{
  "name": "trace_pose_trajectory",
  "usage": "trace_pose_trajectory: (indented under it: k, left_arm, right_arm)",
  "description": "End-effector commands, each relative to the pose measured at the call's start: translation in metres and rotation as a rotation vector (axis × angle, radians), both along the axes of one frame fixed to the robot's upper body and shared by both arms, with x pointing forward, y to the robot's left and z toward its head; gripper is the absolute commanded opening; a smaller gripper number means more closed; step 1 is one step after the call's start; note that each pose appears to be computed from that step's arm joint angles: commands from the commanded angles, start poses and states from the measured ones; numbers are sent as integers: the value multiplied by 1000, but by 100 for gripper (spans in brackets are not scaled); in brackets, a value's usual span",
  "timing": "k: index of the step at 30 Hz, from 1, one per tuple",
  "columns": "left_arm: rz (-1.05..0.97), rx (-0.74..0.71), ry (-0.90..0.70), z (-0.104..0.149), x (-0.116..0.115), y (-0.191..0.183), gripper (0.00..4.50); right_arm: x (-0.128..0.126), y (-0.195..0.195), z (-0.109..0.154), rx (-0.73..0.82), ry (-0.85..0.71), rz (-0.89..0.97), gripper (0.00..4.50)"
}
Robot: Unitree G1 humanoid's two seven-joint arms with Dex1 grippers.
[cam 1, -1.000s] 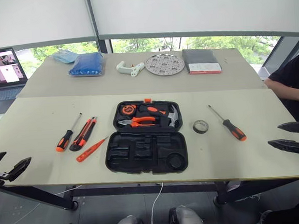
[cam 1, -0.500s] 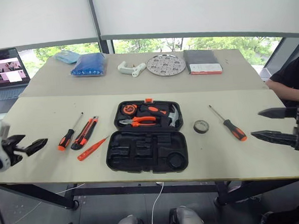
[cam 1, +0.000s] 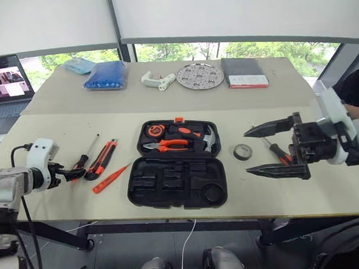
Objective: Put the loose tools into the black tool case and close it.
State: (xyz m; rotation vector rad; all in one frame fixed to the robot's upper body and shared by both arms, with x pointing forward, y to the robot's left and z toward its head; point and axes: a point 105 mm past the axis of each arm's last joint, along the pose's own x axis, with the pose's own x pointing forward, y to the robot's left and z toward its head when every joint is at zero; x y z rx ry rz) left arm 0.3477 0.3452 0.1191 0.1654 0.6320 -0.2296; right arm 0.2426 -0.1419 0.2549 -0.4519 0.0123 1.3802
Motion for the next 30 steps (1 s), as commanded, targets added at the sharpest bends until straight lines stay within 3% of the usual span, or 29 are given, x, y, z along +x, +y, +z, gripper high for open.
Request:
trace_pose_trajectory:
  k: [1,3,9,12,16,18,20,24,30]
  left_arm:
    - [-1,32,31,-9,4,3,422]
    - [-6,27,46,-14,4,3,385]
    - [-7,-17,35,-15,8,0,189]
    - [-9,75,-60,6,15,12,92]
    - [-123,104,-252,56,32,0,90]
    - [-345,89,-394,97,39,-37,90]
    - [-582,88,-446,117,37,-77,90]
    - [-969,109,-369,107,24,-138,90]
    - [-1267,202,-266,76,20,-185,90]
  right_arm:
    - [-3,10,8,6,-36,26,450]
    - [-1,12,6,4,-40,25,450]
    - [10,13,1,-4,-76,-25,450]
    - [13,9,-4,-12,-59,-63,450]
    - [10,1,-11,-33,-18,-86,450]
    - [7,-3,-16,-44,7,-98,450]
    - [5,-6,-20,-51,1,-120,450]
    - [4,-9,-25,-48,-15,-167,450]
    - [-1,-12,-30,-47,-11,-220,450]
